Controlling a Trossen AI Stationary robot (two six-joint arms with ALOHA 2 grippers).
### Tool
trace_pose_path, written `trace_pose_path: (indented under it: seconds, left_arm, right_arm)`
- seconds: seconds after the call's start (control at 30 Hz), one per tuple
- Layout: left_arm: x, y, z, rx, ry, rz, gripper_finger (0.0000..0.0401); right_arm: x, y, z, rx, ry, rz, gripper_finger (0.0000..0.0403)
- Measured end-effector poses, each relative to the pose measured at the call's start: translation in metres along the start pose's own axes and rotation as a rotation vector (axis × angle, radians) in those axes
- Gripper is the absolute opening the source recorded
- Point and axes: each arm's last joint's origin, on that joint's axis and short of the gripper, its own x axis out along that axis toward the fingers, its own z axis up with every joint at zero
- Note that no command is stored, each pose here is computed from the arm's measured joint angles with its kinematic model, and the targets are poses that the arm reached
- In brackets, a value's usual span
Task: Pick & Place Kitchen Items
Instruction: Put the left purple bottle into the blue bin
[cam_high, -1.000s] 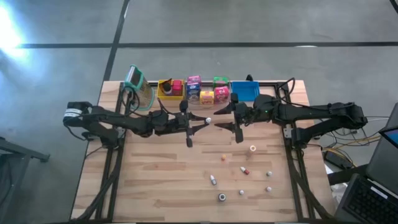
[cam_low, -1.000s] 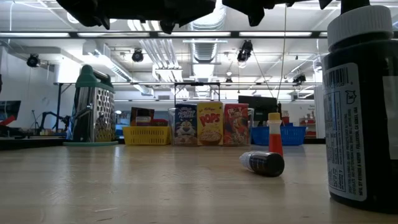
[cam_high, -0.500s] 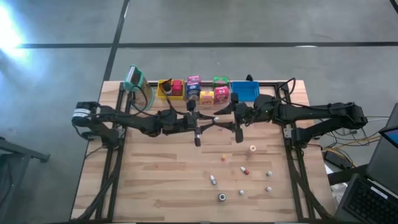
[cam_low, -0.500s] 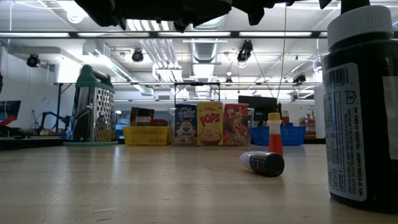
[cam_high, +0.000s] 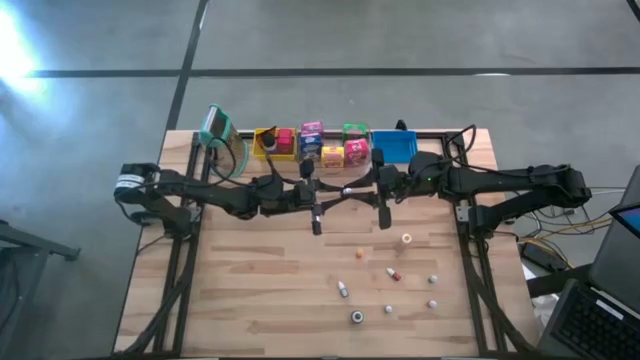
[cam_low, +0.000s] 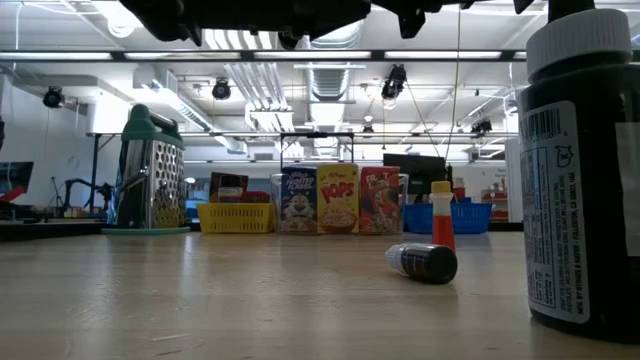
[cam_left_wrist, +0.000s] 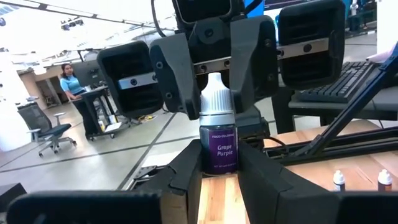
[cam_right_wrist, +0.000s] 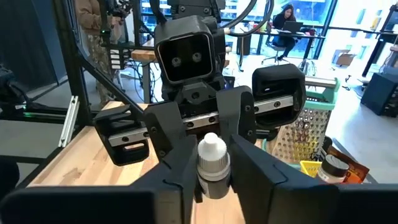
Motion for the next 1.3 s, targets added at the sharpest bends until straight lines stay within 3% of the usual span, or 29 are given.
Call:
trace_pose_path:
  seconds: [0.17,0.4,0.63,0.8,0.97,1.13,1.3]
  left_arm:
    - [0.0,0.0,0.0,-0.006,0.002,0.004,0.0094]
    - [0.0,0.0,0.0,-0.018,0.016,0.002,0.0101]
    - [0.0,0.001,0.0,-0.007,0.089,0.007,0.0181]
    - [-0.015,0.009,0.009,0.028,0.212,0.081,0.0235]
    - [-0.034,0.017,0.011,0.027,0.322,0.185,0.0249]
    - [-0.046,0.02,0.004,0.014,0.342,0.205,0.0245]
    - [-0.049,0.019,-0.001,-0.008,0.353,0.207,0.0243]
  right_arm:
    - [0.0,-0.001,0.0,-0.012,0.0,-0.029,0.0049]
    - [0.0,-0.001,0.0,0.007,0.003,-0.049,0.0056]
    - [-0.005,-0.003,-0.004,0.024,0.065,-0.091,0.0051]
    - [-0.028,-0.014,-0.003,0.045,0.148,-0.231,0.0053]
    - [-0.06,-0.038,-0.009,0.098,0.196,-0.453,0.005]
    - [-0.08,-0.074,-0.036,0.211,0.192,-0.742,0.0052]
    - [-0.088,-0.106,-0.073,0.286,0.212,-0.911,0.0053]
